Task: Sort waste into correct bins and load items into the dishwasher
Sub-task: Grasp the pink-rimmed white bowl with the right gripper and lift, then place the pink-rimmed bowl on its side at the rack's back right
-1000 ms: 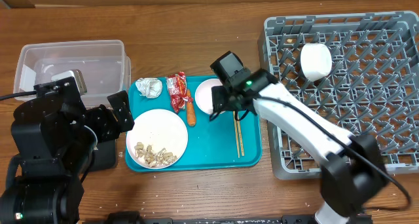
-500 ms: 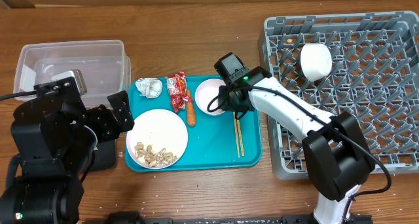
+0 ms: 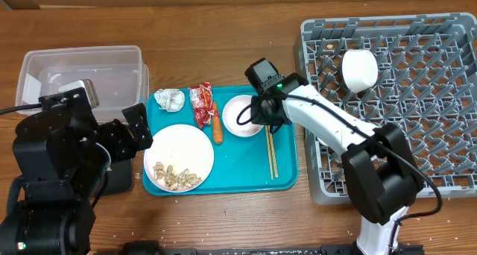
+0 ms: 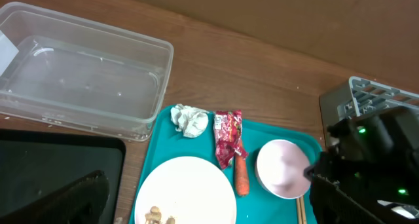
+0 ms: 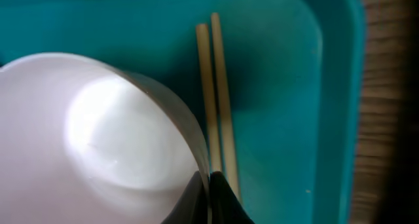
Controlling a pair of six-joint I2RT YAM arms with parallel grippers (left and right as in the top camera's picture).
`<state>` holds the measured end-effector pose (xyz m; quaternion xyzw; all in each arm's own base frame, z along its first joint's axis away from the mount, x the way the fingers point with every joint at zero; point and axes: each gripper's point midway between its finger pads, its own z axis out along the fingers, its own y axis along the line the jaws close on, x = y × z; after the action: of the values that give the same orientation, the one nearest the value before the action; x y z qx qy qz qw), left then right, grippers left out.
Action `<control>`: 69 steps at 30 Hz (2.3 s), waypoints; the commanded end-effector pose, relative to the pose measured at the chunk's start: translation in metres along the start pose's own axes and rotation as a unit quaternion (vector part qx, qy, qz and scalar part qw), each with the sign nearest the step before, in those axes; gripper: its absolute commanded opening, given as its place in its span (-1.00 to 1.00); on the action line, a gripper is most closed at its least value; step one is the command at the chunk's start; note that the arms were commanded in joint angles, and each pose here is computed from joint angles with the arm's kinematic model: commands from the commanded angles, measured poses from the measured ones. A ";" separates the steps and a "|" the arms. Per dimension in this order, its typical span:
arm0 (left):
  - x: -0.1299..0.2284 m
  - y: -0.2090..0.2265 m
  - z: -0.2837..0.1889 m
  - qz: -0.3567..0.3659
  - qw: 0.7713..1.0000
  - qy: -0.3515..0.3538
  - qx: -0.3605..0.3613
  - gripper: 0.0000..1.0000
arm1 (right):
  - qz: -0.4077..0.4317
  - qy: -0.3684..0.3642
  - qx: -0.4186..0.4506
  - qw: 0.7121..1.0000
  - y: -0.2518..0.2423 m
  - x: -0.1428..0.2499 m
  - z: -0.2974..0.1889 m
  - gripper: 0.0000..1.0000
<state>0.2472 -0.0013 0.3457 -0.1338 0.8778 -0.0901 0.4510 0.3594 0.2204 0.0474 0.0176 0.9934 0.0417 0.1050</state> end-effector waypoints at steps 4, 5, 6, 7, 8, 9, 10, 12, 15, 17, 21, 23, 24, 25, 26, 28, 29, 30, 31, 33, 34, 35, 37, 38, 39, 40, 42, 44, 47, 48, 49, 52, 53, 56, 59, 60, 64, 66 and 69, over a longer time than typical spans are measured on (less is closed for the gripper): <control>-0.006 0.001 -0.005 -0.009 1.000 -0.012 -0.003 1.00 | 0.012 -0.215 0.115 0.970 -0.053 -0.074 -0.149 -0.92; -0.006 0.001 -0.005 -0.009 1.000 -0.012 -0.003 1.00 | 0.025 -0.245 0.152 0.957 -0.070 -0.079 -0.168 -0.92; -0.006 0.001 -0.005 -0.009 1.000 -0.012 -0.003 1.00 | 0.044 -0.288 0.216 0.932 -0.100 -0.085 -0.197 -0.92; -0.006 0.001 -0.005 -0.009 1.000 -0.012 -0.003 1.00 | 0.056 -0.309 0.255 0.915 -0.117 -0.087 -0.213 -0.92; -0.006 0.001 -0.005 -0.009 1.000 -0.012 -0.003 1.00 | 0.078 -0.341 0.339 0.873 -0.154 -0.088 -0.244 -0.92; -0.006 0.001 -0.005 -0.009 1.000 -0.012 -0.003 1.00 | 0.089 -0.352 0.393 0.845 -0.176 -0.088 -0.260 -0.92; -0.006 0.001 -0.005 -0.009 1.000 -0.012 -0.003 1.00 | 0.097 -0.356 0.433 0.822 -0.192 -0.086 -0.272 -0.92; -0.006 0.001 -0.005 -0.009 1.000 -0.012 -0.003 1.00 | 0.108 -0.346 0.496 0.789 -0.223 -0.082 -0.285 -0.92; -0.006 0.001 -0.005 -0.009 1.000 -0.012 -0.003 1.00 | 0.137 -0.318 0.535 0.771 -0.263 -0.077 -0.282 -0.92; -0.006 0.001 -0.005 -0.009 1.000 -0.012 -0.003 1.00 | 0.166 -0.302 0.546 0.764 -0.289 -0.076 -0.272 -0.92; -0.006 0.001 -0.005 -0.009 1.000 -0.012 -0.003 1.00 | 0.187 -0.262 0.572 0.754 -0.326 -0.072 -0.245 -0.92; -0.006 0.001 -0.005 -0.009 1.000 -0.012 -0.003 1.00 | 0.183 -0.244 0.584 0.752 -0.339 -0.076 -0.230 -0.92; -0.006 0.001 -0.005 -0.009 1.000 -0.012 -0.003 1.00 | 0.175 -0.233 0.594 0.750 -0.345 -0.080 -0.224 -0.92; -0.006 0.001 -0.005 -0.009 1.000 -0.012 -0.003 1.00 | 0.169 -0.224 0.607 0.744 -0.352 -0.085 -0.220 -0.92; -0.006 0.001 -0.005 -0.009 1.000 -0.012 -0.003 1.00 | 0.164 -0.217 0.618 0.737 -0.358 -0.088 -0.218 -0.92; -0.006 0.001 -0.005 -0.009 1.000 -0.012 -0.003 1.00 | 0.150 -0.196 0.633 0.734 -0.371 -0.095 -0.210 -0.92; -0.006 0.001 -0.005 -0.009 1.000 -0.012 -0.003 1.00 | 0.142 -0.185 0.638 0.734 -0.376 -0.098 -0.205 -0.92; -0.006 0.001 -0.005 -0.009 1.000 -0.012 -0.003 1.00 | 0.134 -0.174 0.642 0.735 -0.380 -0.100 -0.202 -0.92; -0.006 0.001 -0.005 -0.009 1.000 -0.012 -0.003 1.00 | 0.128 -0.166 0.645 0.735 -0.383 -0.101 -0.198 -0.92; -0.006 0.001 -0.005 -0.009 1.000 -0.012 -0.003 1.00 | 0.116 -0.148 0.650 0.736 -0.389 -0.102 -0.190 -0.92; -0.006 0.001 -0.005 -0.009 1.000 -0.012 -0.003 1.00 | 0.112 -0.140 0.652 0.737 -0.392 -0.101 -0.186 -0.92; -0.006 0.001 -0.005 -0.009 1.000 -0.012 -0.003 1.00 | 0.112 -0.135 0.653 0.737 -0.394 -0.100 -0.182 -0.92; -0.006 0.001 -0.005 -0.009 1.000 -0.012 -0.003 1.00 | 0.109 -0.127 0.655 0.737 -0.397 -0.100 -0.176 -0.92; -0.006 0.001 -0.005 -0.009 1.000 -0.012 -0.003 1.00 | 0.106 -0.123 0.655 0.738 -0.397 -0.100 -0.173 -0.92; -0.006 0.001 -0.005 -0.009 1.000 -0.012 -0.003 1.00 | 0.104 -0.123 0.655 0.739 -0.396 -0.100 -0.171 -0.92; -0.006 0.001 -0.005 -0.009 1.000 -0.012 -0.003 1.00 | 0.098 -0.123 0.652 0.742 -0.392 -0.102 -0.166 -0.92; -0.006 0.001 -0.005 -0.009 1.000 -0.012 -0.003 1.00 | 0.087 -0.126 0.647 0.747 -0.383 -0.106 -0.160 -0.92; -0.006 0.001 -0.005 -0.009 1.000 -0.012 -0.003 1.00 | 0.074 -0.127 0.645 0.750 -0.374 -0.109 -0.154 -0.92; -0.006 0.001 -0.005 -0.009 1.000 -0.012 -0.003 1.00 | 0.058 -0.124 0.643 0.754 -0.364 -0.112 -0.143 -0.92; -0.006 0.001 -0.005 -0.009 1.000 -0.012 -0.003 1.00 | 0.051 -0.119 0.643 0.755 -0.362 -0.112 -0.138 -0.92; -0.006 0.001 -0.005 -0.009 1.000 -0.012 -0.003 1.00 | 0.047 -0.117 0.643 0.756 -0.361 -0.112 -0.136 -0.92; -0.006 0.001 -0.005 -0.009 1.000 -0.012 -0.003 1.00 | 0.031 -0.106 0.636 0.764 -0.355 -0.111 -0.126 -0.92; -0.006 0.001 -0.005 -0.009 1.000 -0.012 -0.003 1.00 | 0.029 -0.107 0.635 0.764 -0.353 -0.112 -0.125 -0.91; -0.006 0.001 -0.005 -0.009 1.000 -0.012 -0.003 1.00 | 0.025 -0.124 0.635 0.762 -0.341 -0.117 -0.131 0.08; -0.006 0.001 -0.005 -0.009 1.000 -0.012 -0.003 1.00 | 0.026 -0.142 0.630 0.763 -0.330 -0.125 -0.138 0.64; -0.006 0.001 -0.005 -0.009 1.000 -0.012 -0.003 1.00 | 0.027 -0.147 0.628 0.763 -0.328 -0.127 -0.142 0.72; -0.006 0.001 -0.005 -0.009 1.000 -0.012 -0.003 1.00 | 0.024 -0.176 0.592 0.786 -0.307 -0.134 -0.161 0.83; -0.006 0.001 -0.005 -0.009 1.000 -0.012 -0.003 1.00 | 0.022 -0.201 0.545 0.814 -0.290 -0.138 -0.172 0.86; -0.006 0.001 -0.005 -0.009 1.000 -0.012 -0.003 1.00 | 0.027 -0.240 0.463 0.853 -0.258 -0.137 -0.195 0.86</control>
<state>0.2472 -0.0013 0.3457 -0.1338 0.8778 -0.0901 0.4510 0.4404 -0.0864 0.1847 0.0606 0.8220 -0.5222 0.2192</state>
